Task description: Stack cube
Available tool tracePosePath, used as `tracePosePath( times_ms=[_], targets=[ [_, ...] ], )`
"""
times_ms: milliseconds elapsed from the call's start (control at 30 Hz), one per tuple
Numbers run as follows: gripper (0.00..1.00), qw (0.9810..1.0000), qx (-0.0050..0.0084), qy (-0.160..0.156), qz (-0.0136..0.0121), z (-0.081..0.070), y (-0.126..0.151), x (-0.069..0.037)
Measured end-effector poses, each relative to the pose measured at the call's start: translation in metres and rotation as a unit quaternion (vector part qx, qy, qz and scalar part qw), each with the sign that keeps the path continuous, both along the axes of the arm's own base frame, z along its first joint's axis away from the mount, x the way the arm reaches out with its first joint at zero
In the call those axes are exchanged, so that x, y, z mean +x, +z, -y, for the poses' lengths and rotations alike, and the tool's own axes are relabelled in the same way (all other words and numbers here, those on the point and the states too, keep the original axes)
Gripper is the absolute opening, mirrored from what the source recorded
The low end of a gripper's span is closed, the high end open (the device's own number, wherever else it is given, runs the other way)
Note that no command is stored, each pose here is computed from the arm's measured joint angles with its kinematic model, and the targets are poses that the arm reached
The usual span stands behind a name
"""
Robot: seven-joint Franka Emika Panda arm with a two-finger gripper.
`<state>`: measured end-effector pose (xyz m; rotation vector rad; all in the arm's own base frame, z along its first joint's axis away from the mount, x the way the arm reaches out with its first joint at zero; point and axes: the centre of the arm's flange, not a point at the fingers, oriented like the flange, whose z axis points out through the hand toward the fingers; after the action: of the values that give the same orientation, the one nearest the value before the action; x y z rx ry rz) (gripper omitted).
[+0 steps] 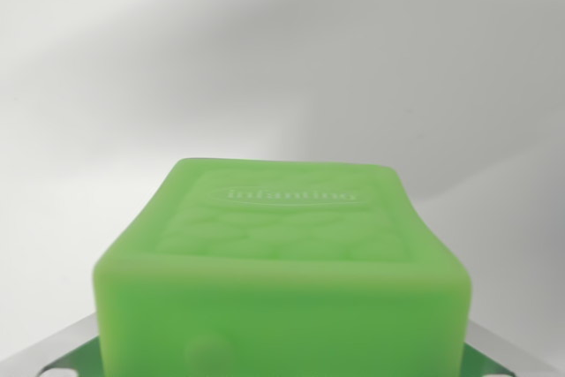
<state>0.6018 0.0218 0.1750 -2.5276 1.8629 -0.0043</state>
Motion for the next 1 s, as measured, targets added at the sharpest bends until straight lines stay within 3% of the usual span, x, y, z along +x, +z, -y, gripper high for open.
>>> tracePosePath(
  times_ms=[100,267,500,700,1000],
  targets=[
    [0.00,1.0000,-0.0001,0.000,0.0000,0.000,0.009,0.000],
    [0.00,1.0000,-0.0002,0.003,0.0022,0.001,0.023,0.000],
    [0.00,0.9999,-0.0004,0.015,-0.0021,0.013,0.023,-0.006],
    [0.00,0.9996,-0.0005,0.028,-0.0003,0.023,0.029,-0.011],
    [0.00,0.9988,-0.0007,0.048,-0.0004,0.037,0.035,-0.017]
  ],
)
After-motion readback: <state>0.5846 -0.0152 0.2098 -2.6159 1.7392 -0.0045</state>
